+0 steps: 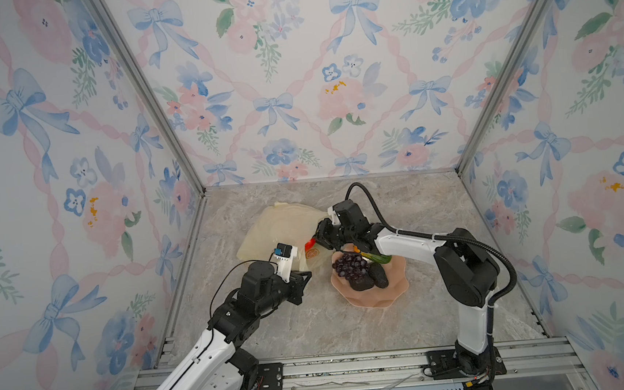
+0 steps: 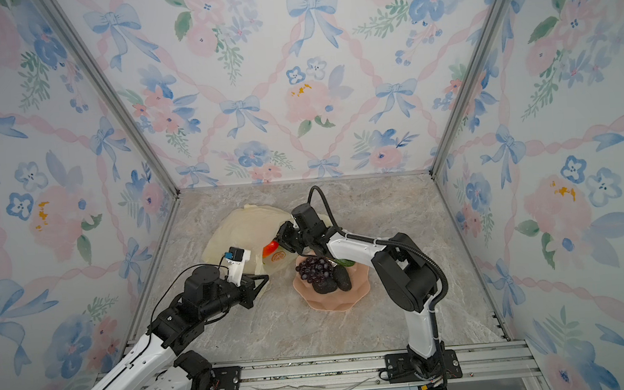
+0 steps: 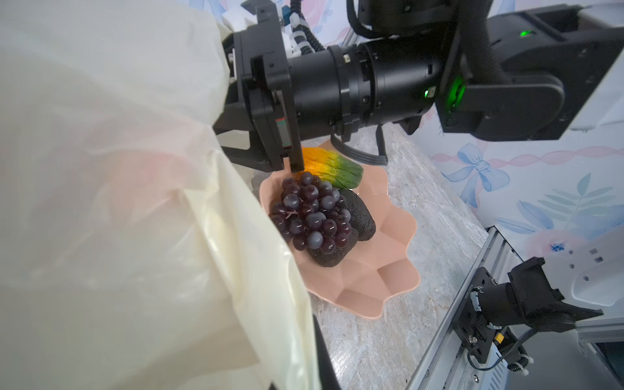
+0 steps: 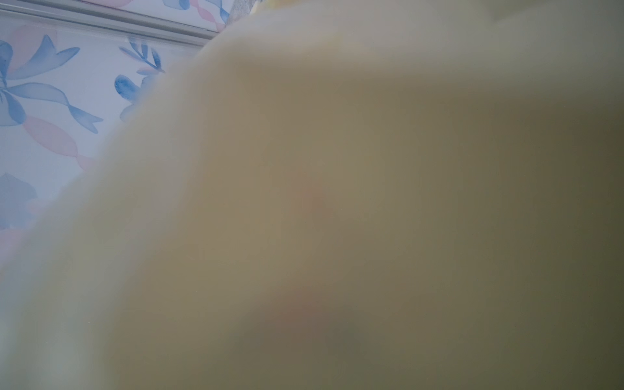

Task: Place the fruits into the plastic bag
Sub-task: Place the fruit in the plastic bag.

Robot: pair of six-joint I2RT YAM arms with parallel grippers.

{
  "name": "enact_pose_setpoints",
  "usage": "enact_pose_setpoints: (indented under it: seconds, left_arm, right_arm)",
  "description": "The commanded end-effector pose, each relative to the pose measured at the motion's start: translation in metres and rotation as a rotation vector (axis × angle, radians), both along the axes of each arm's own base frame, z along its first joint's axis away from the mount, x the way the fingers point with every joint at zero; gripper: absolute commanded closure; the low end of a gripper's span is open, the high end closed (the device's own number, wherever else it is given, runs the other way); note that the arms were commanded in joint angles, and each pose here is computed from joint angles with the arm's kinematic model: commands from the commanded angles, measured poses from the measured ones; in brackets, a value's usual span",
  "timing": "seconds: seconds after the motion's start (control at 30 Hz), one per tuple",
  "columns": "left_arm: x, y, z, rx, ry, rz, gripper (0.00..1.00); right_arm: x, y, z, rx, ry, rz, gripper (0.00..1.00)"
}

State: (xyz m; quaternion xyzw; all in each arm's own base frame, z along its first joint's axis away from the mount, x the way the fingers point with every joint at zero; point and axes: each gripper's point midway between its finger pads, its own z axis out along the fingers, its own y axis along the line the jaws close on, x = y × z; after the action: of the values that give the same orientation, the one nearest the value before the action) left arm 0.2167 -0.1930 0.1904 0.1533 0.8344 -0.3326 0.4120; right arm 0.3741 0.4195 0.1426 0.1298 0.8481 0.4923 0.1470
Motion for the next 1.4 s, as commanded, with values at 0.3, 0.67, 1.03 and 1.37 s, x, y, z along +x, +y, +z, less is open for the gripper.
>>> enact_pose_setpoints:
  seconds: [0.3,0.67,1.03,1.37]
  left_arm:
    - [-0.002,-0.002,0.006,-0.033,-0.014,-0.009,1.00]
    - [-0.002,-0.002,0.008,-0.038,-0.022,-0.013,1.00]
    - [-0.002,-0.001,0.008,-0.037,-0.022,-0.008,1.00]
    - [-0.002,-0.001,0.008,-0.039,-0.024,-0.006,1.00]
  right_arm:
    - [0.003,0.053,0.004,0.188,0.003,-0.099,0.66]
    - [-0.008,0.064,-0.014,0.150,0.048,-0.051,0.54]
    - [-0.009,0.068,-0.004,0.092,0.011,0.003,0.28]
    - [-0.012,0.066,0.016,0.028,-0.053,0.057,0.13]
